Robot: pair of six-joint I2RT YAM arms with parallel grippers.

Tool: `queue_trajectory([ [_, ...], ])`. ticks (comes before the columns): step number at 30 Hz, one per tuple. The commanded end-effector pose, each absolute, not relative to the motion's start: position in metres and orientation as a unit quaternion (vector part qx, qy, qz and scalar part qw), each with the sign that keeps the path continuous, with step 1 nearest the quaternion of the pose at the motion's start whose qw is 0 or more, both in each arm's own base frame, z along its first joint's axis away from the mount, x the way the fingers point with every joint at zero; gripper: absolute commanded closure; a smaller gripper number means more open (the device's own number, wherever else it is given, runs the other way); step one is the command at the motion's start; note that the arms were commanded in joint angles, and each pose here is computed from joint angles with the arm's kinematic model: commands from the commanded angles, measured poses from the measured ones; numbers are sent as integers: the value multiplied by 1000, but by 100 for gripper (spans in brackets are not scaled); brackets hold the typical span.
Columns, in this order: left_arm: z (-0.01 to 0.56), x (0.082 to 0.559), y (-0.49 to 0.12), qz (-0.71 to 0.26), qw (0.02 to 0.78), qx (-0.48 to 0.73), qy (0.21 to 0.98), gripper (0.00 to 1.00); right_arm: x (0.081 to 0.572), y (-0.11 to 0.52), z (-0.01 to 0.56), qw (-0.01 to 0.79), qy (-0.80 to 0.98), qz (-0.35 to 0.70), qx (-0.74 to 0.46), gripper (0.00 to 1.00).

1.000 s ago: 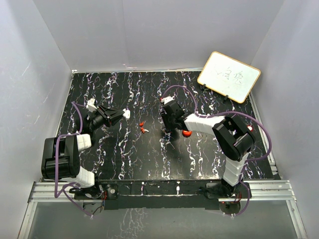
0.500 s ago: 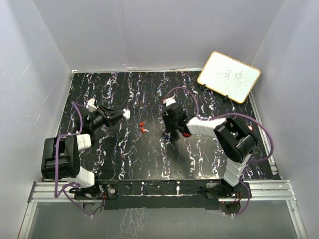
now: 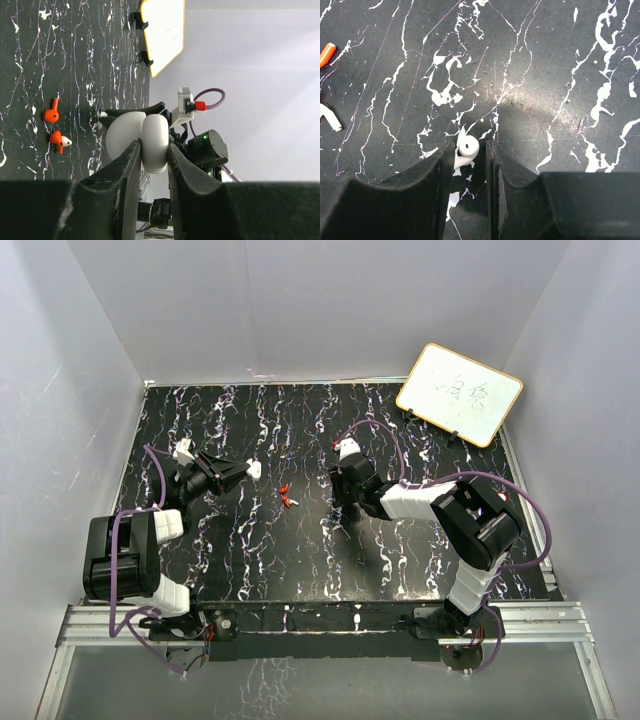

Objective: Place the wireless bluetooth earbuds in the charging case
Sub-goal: Pick up the earbud from the center of the board.

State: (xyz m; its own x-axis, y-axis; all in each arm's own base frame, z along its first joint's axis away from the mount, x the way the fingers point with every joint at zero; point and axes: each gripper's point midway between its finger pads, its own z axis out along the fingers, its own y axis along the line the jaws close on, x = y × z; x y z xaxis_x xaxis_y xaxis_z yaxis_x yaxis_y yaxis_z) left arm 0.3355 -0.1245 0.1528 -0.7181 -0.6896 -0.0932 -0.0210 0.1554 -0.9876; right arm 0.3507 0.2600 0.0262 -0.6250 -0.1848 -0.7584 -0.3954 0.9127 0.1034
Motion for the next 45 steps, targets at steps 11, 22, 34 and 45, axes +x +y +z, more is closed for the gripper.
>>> queue_trajectory([
  [11,159,332,-124,-603,290,-235,705,100,344,260,23,402,891,144,-151,76],
  [22,160,333,-124,-603,292,-234,705,100,349,256,28,415,888,132,-150,86],
  [34,170,338,-126,-607,298,-233,698,100,373,272,125,522,821,165,-161,89],
  [45,179,349,-193,-622,266,-215,704,100,373,300,211,614,759,130,-174,90],
])
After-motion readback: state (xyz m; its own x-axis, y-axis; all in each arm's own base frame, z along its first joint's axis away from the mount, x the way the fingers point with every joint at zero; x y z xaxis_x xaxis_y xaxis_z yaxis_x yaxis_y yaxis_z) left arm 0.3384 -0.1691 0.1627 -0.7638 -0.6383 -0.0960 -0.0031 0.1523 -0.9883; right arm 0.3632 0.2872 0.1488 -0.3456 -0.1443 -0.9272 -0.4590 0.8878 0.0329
